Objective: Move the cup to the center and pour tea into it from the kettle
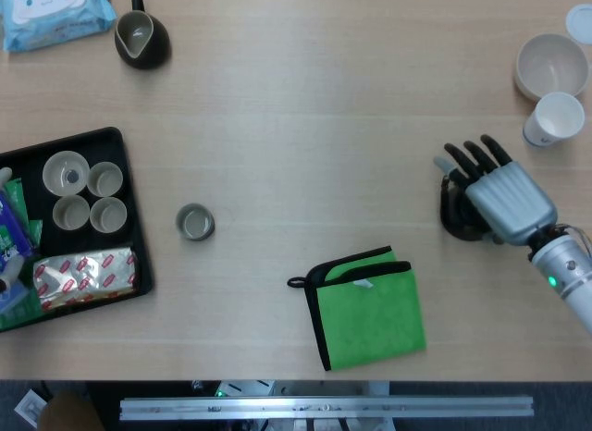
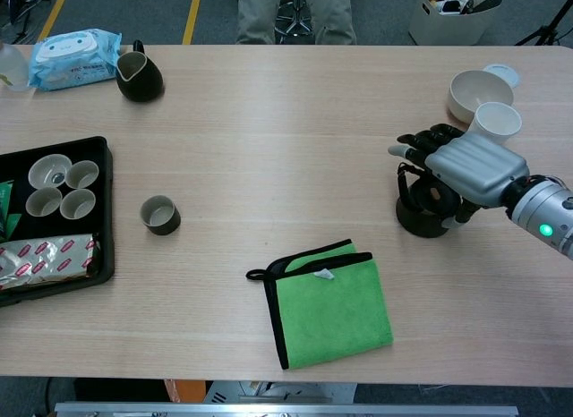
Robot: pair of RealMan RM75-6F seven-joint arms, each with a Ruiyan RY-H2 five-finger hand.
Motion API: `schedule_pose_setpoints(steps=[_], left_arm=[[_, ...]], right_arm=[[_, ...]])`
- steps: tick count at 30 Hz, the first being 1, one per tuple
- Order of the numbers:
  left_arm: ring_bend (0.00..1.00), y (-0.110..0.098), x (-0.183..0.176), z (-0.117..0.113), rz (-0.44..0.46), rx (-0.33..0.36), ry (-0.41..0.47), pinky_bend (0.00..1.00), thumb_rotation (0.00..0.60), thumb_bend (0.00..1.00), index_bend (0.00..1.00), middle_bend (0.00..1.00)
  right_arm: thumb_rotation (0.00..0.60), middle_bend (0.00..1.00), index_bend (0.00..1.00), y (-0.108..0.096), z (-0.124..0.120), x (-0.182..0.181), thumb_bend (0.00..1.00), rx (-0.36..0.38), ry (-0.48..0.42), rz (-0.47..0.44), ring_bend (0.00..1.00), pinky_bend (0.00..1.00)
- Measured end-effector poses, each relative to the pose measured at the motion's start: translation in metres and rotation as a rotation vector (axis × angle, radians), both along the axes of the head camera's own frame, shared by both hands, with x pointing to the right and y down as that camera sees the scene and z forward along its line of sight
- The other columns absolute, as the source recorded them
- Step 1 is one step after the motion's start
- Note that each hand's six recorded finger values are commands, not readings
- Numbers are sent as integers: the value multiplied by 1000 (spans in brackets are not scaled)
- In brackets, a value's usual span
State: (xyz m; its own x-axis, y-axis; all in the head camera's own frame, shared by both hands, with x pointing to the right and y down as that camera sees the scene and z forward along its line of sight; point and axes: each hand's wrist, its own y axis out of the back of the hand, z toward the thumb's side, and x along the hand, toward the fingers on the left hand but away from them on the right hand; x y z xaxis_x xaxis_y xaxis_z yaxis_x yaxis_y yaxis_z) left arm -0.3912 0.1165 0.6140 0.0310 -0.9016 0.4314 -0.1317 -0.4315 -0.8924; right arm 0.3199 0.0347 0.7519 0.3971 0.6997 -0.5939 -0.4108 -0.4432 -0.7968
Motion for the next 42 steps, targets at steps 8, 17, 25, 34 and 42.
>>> schedule_pose_setpoints(steps=[8,17,25,34,42], left_arm=[[21,-1,2,0,2,-2,-2,15,600,283,52,34],[21,1,-2,-1,-7,-7,-8,15,600,282,52,34],[21,0,3,1,9,-14,-4,16,600,282,52,34],[21,0,4,1,11,-23,-4,16,600,283,52,34],[21,1,3,0,5,-22,-8,15,600,282,52,34]], right_arm=[[600,0,0,-32,-4,-17,0,52,-40,40,0,0],[600,60,0,-29,-7,-9,0,-25,-56,90,7,0],[600,117,0,-23,-8,7,0,-145,-60,157,48,0],[600,169,0,-20,-4,4,0,-197,-68,163,48,0],[600,198,0,-20,-7,-10,0,-201,-92,133,48,0]])
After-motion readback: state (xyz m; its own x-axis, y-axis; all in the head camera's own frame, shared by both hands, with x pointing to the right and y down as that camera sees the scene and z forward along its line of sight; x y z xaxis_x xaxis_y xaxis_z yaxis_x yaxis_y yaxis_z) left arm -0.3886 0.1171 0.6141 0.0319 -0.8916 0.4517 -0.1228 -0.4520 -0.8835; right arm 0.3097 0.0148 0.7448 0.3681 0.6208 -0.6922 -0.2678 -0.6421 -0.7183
